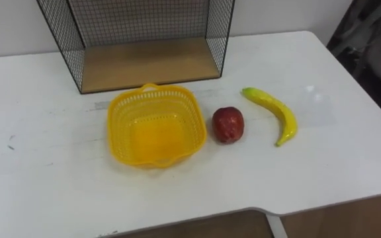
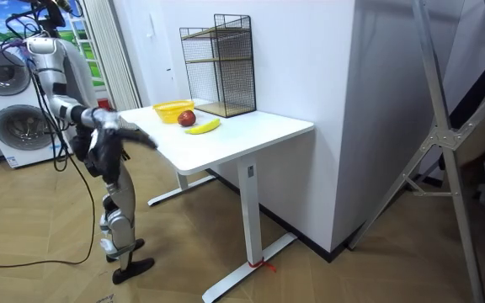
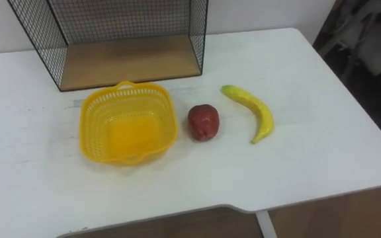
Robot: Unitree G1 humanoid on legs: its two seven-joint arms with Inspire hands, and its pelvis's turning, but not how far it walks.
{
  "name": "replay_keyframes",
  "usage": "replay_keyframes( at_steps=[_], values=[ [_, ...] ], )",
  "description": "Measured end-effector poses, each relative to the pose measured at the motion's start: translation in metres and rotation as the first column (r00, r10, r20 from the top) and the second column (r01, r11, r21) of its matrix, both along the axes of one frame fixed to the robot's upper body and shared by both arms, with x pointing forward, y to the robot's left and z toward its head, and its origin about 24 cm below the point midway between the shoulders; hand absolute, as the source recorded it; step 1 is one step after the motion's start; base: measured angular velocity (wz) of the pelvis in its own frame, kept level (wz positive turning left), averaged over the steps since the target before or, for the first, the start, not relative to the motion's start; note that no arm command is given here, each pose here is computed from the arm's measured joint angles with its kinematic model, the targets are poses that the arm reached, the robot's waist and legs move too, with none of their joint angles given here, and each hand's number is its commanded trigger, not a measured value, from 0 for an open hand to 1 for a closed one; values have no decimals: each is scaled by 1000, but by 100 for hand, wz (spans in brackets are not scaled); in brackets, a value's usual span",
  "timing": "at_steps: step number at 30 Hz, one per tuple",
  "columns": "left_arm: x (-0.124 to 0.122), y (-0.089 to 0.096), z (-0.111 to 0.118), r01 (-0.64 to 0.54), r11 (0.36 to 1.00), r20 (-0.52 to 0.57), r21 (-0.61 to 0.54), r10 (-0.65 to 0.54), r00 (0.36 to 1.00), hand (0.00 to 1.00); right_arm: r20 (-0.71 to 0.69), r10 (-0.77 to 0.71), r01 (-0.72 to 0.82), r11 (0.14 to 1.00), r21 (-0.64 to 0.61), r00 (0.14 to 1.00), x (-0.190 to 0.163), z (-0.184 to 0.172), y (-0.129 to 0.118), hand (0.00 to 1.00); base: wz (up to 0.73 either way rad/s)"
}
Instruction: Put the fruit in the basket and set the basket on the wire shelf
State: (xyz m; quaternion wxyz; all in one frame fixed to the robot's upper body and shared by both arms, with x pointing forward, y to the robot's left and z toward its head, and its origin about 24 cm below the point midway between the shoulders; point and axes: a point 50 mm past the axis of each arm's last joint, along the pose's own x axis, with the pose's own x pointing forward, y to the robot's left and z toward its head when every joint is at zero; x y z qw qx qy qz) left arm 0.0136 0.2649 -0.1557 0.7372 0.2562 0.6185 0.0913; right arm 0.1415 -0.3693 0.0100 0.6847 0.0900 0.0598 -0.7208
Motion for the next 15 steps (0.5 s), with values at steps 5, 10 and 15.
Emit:
replay_keyframes(
  at_steps=[5, 10, 15],
  values=[
    [3, -7, -2, 59, 998, 1, -18, -59, 998, 0, -13, 192, -185, 928, -324, 981, 31, 50, 28, 0, -2],
    [4, -11, -3, 91, 995, -5, -30, -91, 996, 0, -19, 298, -274, 849, -452, 954, 44, 73, 45, 0, 3],
    [6, -12, -3, 97, 995, 11, -39, -96, 995, 0, -59, 460, -417, 736, -534, 886, 58, 87, 59, 0, -1]
  ],
)
